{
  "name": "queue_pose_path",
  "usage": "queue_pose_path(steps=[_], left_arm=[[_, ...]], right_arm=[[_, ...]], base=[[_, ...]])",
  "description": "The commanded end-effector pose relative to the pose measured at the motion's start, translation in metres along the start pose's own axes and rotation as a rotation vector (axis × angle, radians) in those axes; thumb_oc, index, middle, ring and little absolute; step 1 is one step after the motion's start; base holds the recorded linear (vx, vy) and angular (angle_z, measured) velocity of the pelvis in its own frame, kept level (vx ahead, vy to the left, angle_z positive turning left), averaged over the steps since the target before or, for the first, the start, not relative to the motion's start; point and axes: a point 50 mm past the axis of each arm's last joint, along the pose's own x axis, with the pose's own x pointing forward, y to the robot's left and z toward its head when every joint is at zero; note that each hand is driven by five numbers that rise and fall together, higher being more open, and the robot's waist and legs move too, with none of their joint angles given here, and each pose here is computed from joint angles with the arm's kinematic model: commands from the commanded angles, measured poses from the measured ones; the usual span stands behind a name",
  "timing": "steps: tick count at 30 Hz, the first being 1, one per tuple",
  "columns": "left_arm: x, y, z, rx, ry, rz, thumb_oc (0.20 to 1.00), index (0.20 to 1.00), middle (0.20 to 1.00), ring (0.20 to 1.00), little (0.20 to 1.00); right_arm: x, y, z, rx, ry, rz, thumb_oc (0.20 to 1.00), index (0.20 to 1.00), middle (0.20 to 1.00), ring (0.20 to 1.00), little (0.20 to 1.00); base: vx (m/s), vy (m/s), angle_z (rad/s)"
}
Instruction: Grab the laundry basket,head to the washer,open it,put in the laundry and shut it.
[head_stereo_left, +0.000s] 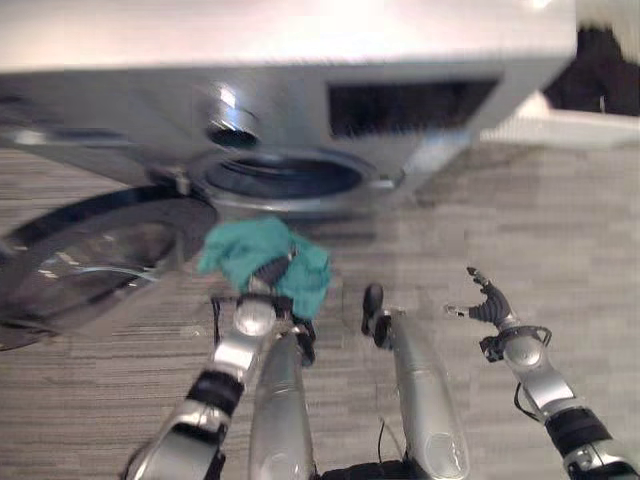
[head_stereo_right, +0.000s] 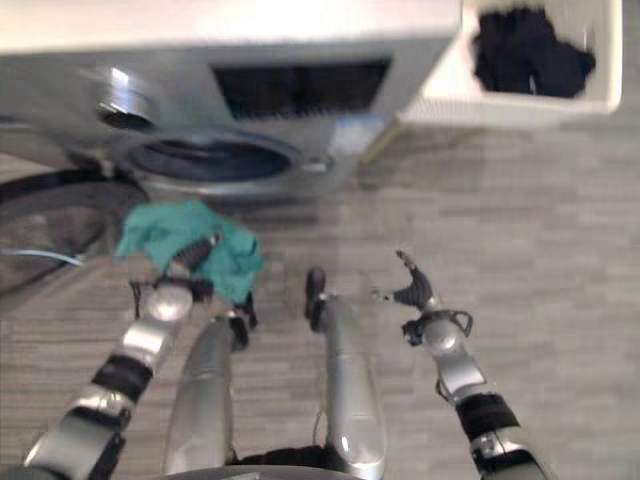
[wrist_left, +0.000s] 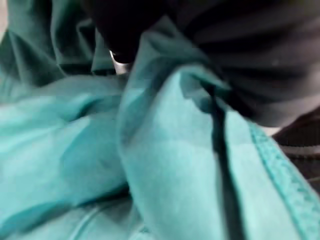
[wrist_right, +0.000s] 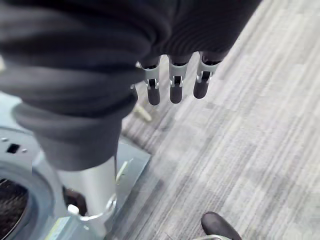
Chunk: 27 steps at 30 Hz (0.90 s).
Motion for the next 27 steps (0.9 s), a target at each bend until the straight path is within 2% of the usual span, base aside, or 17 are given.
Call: queue_pose_path(steps=[1, 3, 4, 5, 8, 13, 14, 19, 24, 27], left_arm=[[-0.005, 0.007, 0.000, 0.029, -0.047, 0.049, 0.200, 0.200, 0.200, 0.200, 0.200], [0.010, 0.022, 0.022, 0.092, -0.113, 0.089, 0.200, 0.200, 0.200, 0.200, 0.200], [0.029, 0.049, 0.054, 0.207, -0.185, 0.167, 0.200, 0.200, 0.200, 0.200, 0.200], [0.030, 0.049, 0.055, 0.208, -0.188, 0.167, 0.200, 0.200, 0.200, 0.200, 0.200], [0.050, 0.091, 0.115, 0.322, -0.303, 0.288, 0.200, 0.200, 0.200, 0.200, 0.200], [0.054, 0.129, 0.209, 0.548, -0.488, 0.394, 0.200, 0.200, 0.200, 0.200, 0.200], [0.052, 0.139, 0.236, 0.667, -0.524, 0.427, 1.000, 1.000, 1.000, 1.000, 1.000], [0.052, 0.153, 0.255, 0.791, -0.493, 0.477, 1.000, 1.000, 1.000, 1.000, 1.000], [0.062, 0.138, 0.215, 0.744, -0.414, 0.390, 1.000, 1.000, 1.000, 1.000, 1.000], [0.066, 0.122, 0.154, 0.638, -0.273, 0.307, 1.000, 1.000, 1.000, 1.000, 1.000]], right_arm=[[-0.012, 0.005, 0.006, 0.088, -0.057, -0.018, 1.000, 1.000, 1.000, 1.000, 1.000], [-0.010, 0.002, 0.014, 0.108, -0.094, -0.029, 1.000, 1.000, 1.000, 1.000, 1.000], [-0.008, -0.007, 0.024, 0.109, -0.147, -0.049, 1.000, 1.000, 1.000, 1.000, 1.000], [-0.008, -0.007, 0.025, 0.111, -0.148, -0.051, 1.000, 1.000, 1.000, 1.000, 1.000], [-0.009, -0.017, 0.035, 0.107, -0.211, -0.060, 1.000, 1.000, 1.000, 1.000, 1.000], [-0.010, -0.033, 0.046, 0.093, -0.288, -0.062, 1.000, 1.000, 1.000, 1.000, 1.000], [-0.011, -0.040, 0.049, 0.075, -0.313, -0.059, 1.000, 1.000, 1.000, 1.000, 1.000], [-0.011, -0.043, 0.052, 0.055, -0.330, -0.040, 1.000, 1.000, 1.000, 1.000, 1.000], [-0.014, -0.036, 0.047, 0.052, -0.311, -0.019, 1.000, 1.000, 1.000, 1.000, 1.000], [-0.016, -0.026, 0.037, 0.074, -0.265, -0.014, 1.000, 1.000, 1.000, 1.000, 1.000]], base=[[-0.11, 0.105, -0.26], [-0.10, 0.121, -0.32], [-0.07, 0.095, -0.39], [-0.06, 0.084, -0.48], [-0.03, 0.020, -0.43], [0.00, -0.002, -0.05], [0.00, 0.000, 0.00], [0.01, -0.016, -0.01], [0.04, -0.041, -0.11], [0.02, -0.043, 0.02]])
